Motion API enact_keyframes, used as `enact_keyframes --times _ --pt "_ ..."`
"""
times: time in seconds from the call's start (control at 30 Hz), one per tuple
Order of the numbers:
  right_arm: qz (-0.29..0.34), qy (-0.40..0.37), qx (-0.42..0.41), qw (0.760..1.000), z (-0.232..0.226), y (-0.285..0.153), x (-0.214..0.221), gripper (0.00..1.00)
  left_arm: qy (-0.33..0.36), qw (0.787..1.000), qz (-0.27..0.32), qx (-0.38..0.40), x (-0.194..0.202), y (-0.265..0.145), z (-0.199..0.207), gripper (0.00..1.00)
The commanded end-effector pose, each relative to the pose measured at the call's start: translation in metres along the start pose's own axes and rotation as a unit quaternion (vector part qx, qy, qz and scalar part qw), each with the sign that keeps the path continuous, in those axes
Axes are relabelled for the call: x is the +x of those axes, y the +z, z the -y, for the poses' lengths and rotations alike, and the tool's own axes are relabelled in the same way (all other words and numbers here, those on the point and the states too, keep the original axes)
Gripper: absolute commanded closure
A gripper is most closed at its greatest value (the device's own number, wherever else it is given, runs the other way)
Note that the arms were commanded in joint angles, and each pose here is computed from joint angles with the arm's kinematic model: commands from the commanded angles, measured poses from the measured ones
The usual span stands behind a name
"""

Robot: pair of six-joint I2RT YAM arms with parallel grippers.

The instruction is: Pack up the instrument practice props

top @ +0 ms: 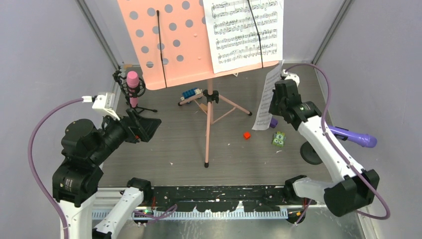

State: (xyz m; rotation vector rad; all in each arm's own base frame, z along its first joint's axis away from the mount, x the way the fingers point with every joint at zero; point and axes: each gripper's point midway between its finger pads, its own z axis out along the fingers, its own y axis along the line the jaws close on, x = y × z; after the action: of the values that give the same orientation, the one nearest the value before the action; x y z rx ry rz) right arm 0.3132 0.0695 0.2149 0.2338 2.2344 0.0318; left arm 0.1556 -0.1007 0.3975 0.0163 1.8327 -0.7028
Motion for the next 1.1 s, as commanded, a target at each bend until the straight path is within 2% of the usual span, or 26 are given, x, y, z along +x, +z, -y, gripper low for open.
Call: enact_keyframes --times 0.0,0.2,0.5,0.67,0.73,0.9,1.0,1.07 --pt "0.028 0.039 -0.006 0.999 -0.005 0.01 -0.037 0.99 0.004 1.0 0.004 0.003 -0.003 -0.003 0.003 0.16" --pt "0.003 0.051 0.071 0.996 0.032 0.035 -0.046 0.97 0.023 1.0 0.002 -0.013 -0.006 -0.012 -0.001 0.15" --pt "-0.086 0.075 0.071 0.991 0.045 0.081 -0.033 0.95 0.024 1.0 -0.002 -0.018 -0.005 -0.014 -0.002 0.15" --pt "-0.105 0.069 0.076 0.989 0.046 0.092 -0.03 0.9 0.026 0.999 -0.007 -0.021 -0.004 -0.015 -0.003 0.15" --pt "-0.105 0.067 0.081 0.989 0.048 0.093 -0.031 0.85 0.028 0.999 -0.007 -0.022 -0.004 -0.015 -0.003 0.15" --pt "-0.091 0.068 0.096 0.989 0.055 0.087 -0.037 0.54 0.029 0.999 -0.007 -0.022 -0.003 -0.017 -0.003 0.15" --pt "-0.071 0.072 0.101 0.99 0.058 0.076 -0.047 0.45 0.029 0.999 -0.007 -0.025 -0.003 -0.017 -0.004 0.15" --pt "-0.052 0.077 0.104 0.99 0.06 0.065 -0.056 0.44 0.03 0.999 -0.009 -0.025 -0.002 -0.017 -0.005 0.15"
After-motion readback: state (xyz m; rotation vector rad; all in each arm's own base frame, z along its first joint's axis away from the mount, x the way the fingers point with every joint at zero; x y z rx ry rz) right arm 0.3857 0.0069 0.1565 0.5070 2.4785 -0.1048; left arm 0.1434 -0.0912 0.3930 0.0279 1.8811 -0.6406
